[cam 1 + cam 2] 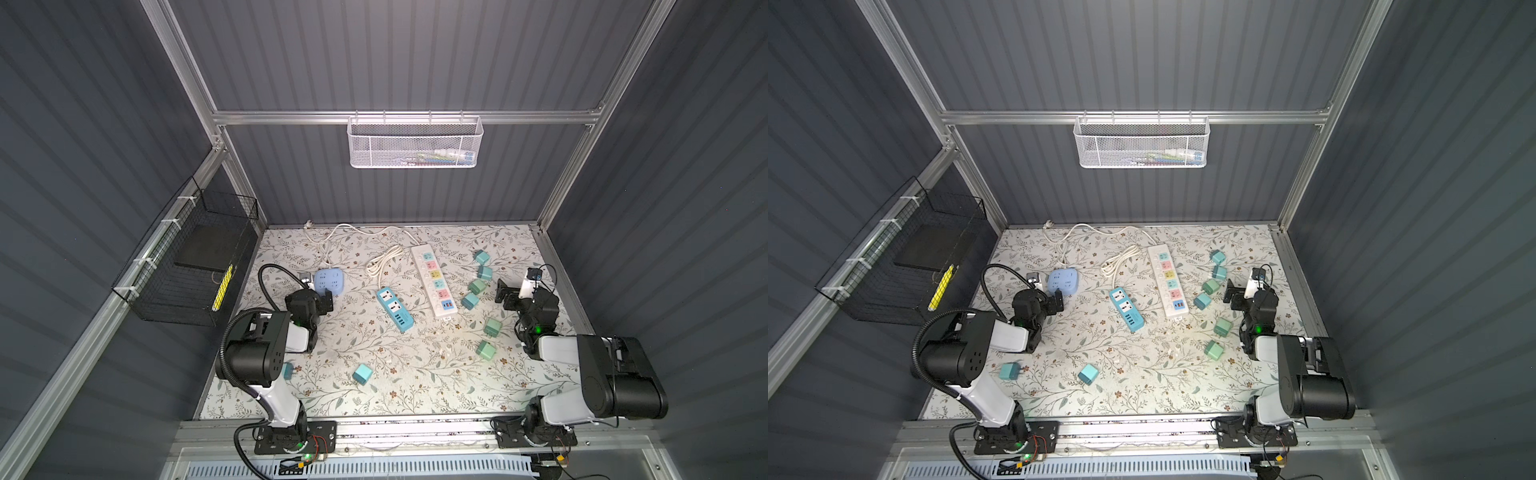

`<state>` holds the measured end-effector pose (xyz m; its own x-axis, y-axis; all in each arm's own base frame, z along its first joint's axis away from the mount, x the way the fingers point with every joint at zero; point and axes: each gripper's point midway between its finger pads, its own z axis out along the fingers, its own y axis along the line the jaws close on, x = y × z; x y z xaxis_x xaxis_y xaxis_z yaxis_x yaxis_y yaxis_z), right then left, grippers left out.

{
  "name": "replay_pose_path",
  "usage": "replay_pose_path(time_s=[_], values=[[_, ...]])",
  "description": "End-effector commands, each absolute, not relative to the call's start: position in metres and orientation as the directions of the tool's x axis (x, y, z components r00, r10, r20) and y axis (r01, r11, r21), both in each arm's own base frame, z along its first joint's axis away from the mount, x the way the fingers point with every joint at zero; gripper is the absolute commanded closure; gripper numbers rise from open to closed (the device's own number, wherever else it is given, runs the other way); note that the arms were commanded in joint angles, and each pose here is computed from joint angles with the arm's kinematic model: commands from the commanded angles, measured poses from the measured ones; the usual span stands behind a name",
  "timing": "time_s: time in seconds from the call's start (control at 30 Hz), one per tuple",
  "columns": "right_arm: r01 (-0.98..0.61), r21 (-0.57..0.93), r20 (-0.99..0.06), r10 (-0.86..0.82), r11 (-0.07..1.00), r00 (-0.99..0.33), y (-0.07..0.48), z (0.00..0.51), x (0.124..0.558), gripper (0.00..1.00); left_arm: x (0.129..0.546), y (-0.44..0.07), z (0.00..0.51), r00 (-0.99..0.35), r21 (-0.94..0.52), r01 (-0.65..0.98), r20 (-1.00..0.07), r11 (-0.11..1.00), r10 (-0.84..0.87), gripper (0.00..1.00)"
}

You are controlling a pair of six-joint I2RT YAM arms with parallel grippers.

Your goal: Insert the plug

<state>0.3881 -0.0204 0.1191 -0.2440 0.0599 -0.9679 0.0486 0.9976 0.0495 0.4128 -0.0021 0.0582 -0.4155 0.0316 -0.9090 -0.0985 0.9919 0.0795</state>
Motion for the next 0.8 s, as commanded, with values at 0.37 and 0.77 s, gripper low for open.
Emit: replay_pose_path(time_s=[0.37,0.77], values=[[0.042,0.054,-0.967,0.063,0.998,-0.247,-0.019,0.119,0.388,0.01,0.417,0.000,0.064,-0.399,0.082,-0.096,-0.916,0.992,0.037,0.00],[0.237,0.129,-0.903,0.213,0.963,-0.374,-0.024,0.223,0.402,0.01,0.412,-0.012,0.215,-0.241,-0.085,-0.131,-0.964,0.988,-0.115,0.00]])
